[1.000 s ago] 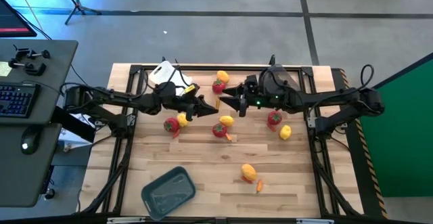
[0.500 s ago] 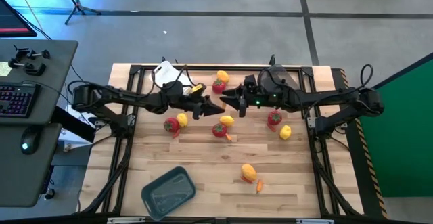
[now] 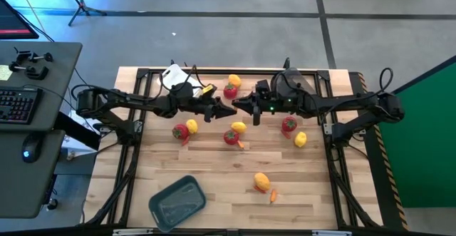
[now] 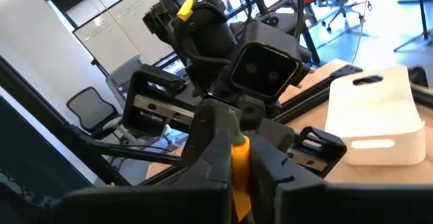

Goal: Sort produce into baskets
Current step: Put the orange chili pepper into the black transparent bin

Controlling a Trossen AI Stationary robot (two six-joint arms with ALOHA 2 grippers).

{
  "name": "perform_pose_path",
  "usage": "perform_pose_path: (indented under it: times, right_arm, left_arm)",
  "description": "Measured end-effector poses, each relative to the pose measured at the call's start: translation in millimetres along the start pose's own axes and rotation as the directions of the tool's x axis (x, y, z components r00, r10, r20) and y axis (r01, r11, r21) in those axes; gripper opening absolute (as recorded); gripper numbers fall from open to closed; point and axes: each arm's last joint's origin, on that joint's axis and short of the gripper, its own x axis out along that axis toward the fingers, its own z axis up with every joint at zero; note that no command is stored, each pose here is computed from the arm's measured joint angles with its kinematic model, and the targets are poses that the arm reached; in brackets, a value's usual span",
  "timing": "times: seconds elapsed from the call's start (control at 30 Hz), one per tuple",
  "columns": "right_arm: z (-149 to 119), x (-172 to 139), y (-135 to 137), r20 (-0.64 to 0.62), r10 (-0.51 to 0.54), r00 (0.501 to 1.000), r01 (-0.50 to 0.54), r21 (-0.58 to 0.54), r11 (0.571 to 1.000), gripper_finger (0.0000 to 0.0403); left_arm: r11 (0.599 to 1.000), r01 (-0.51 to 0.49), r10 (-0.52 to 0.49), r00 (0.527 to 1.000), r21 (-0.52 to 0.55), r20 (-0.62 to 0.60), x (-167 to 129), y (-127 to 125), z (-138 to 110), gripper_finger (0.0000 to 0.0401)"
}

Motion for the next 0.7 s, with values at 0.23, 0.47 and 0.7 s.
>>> perform_pose_path:
  times: [0.23, 0.47, 0.7]
  right_arm:
    - [23, -22, -10, 0.033, -0.063, 0.997, 0.063, -0.018, 0.998, 0.0019]
    - [40, -74, -39, -0.074, -0.335, 0.939, 0.329, -0.076, 0.941, 0.0005]
    - [27, -110, -87, -0.339, -0.611, 0.715, 0.604, -0.14, 0.785, 0.0004]
  left_arm:
    - [0.996, -0.025, 0.029, 0.999, 0.084, -0.043, -3, 6, 1, 0.0057]
    - [0.962, -0.035, 0.091, 0.977, 0.27, -0.195, -17, 6, 0, 0.008]
    - [0.946, -0.015, 0.144, 0.915, 0.324, -0.377, -41, -17, -13, 0.0068]
